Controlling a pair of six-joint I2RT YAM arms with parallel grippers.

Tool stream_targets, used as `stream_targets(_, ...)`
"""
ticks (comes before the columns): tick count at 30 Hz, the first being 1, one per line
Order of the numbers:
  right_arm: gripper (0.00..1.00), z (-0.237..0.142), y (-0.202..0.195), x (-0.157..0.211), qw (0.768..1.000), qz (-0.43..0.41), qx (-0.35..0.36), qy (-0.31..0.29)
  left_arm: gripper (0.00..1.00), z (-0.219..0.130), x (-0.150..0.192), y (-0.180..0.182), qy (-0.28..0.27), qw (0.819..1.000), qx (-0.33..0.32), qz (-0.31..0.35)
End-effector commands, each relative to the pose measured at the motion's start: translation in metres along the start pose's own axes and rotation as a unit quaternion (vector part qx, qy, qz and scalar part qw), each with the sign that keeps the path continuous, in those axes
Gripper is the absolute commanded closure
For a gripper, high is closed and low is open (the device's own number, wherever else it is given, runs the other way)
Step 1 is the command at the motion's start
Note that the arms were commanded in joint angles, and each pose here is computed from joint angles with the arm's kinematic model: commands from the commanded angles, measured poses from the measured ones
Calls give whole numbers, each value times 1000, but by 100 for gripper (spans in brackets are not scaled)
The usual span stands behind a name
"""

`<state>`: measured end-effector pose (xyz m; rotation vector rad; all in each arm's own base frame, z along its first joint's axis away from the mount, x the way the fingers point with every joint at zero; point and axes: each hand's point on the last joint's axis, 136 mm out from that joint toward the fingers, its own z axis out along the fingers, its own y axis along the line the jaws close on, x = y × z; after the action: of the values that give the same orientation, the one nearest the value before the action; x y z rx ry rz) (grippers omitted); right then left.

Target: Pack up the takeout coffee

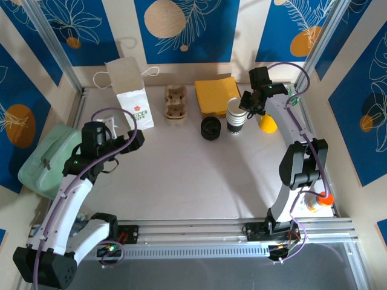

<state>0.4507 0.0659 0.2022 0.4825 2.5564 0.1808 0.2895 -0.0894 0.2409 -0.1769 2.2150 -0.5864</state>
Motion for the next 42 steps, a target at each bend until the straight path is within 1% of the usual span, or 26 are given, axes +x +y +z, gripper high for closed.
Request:
stream_targets(1, 92, -50, 10, -17, 999, -4, -41, -35, 1, -7, -2, -3, -8, 1000, 2, -2)
stream_targets(7, 93, -86, 13, -21, 996, -9, -64, -54, 0, -8, -2, -3, -9, 1000, 2, -3)
stream_targets(12, 93, -118, 20, -17, 993, -15, -95, -61, 1, -10, -3, -4, -10, 1000, 1, -3)
stream_targets(17, 94, -146, 35, 2, 988, -31, -143, -49, 1, -12, -4, -5, -14, 1000, 5, -3)
stream_targets(20, 94, -152, 45, 22, 985, -50, -159, -35, 1, -11, -4, -5, -14, 1000, 6, -3)
stream_targets(25, 93, -146, 66, 66, 980, -95, -177, -15, 1, -10, -2, -5, -12, 1000, 6, -5)
stream_targets(30, 94, -126, 89, 114, 969, -155, -194, -10, 1, -8, -1, -5, -10, 1000, 9, -7)
stream_targets(37, 93, -88, 92, 160, 969, -185, -164, 6, 1, -6, 1, -5, -7, 1000, 11, -10)
stream_targets(42, 93, -65, 94, 187, 966, -196, -164, 25, 1, -5, 3, -4, -4, 1000, 12, -13)
